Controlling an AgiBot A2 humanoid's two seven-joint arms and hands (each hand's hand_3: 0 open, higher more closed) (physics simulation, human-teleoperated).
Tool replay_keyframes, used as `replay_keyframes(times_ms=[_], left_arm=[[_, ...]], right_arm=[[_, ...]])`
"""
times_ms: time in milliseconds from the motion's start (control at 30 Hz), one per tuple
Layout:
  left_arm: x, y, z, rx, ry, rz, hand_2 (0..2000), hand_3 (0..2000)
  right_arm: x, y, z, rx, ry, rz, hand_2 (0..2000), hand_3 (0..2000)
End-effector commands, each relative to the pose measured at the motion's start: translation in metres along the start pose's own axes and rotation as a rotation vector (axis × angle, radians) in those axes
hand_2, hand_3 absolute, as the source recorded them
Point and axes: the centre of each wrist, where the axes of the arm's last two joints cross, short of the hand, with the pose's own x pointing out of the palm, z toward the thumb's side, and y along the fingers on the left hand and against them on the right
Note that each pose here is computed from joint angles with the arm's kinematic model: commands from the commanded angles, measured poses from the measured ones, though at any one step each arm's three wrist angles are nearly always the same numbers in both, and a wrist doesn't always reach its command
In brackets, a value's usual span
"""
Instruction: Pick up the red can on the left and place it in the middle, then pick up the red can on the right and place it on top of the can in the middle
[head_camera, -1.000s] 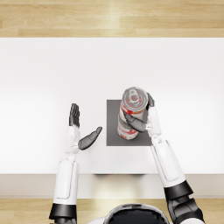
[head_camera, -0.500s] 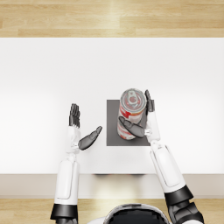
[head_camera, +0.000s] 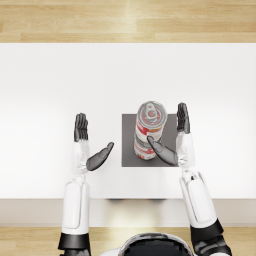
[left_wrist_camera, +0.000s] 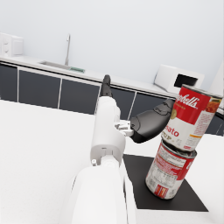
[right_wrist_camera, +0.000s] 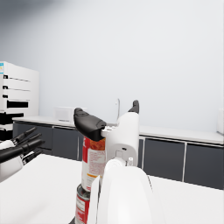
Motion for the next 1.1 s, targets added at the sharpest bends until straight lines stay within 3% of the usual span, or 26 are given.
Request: replay_keyframes(times_ms=[33, 200, 467, 1100], left_arm=[[-0.001, 0.018, 0.044, 0.169, 0.005, 0.003, 0, 0], [-0.013, 0.030, 0.085, 0.315, 0.028, 0.033, 0, 0], [-0.031, 0.031, 0.080, 0.294, 0.019, 0.106, 0, 0], [-0.035, 0.028, 0.074, 0.274, 0.014, 0.125, 0, 0]], right_arm=[[-0.021, -0.002, 0.029, -0.107, -0.040, -0.086, 0, 0], [-0.057, -0.009, 0.042, -0.151, -0.060, -0.209, 0, 0], [-0.087, -0.004, 0.020, -0.324, 0.010, -0.142, 0, 0], [-0.090, -0.001, 0.004, -0.320, 0.013, -0.133, 0, 0]])
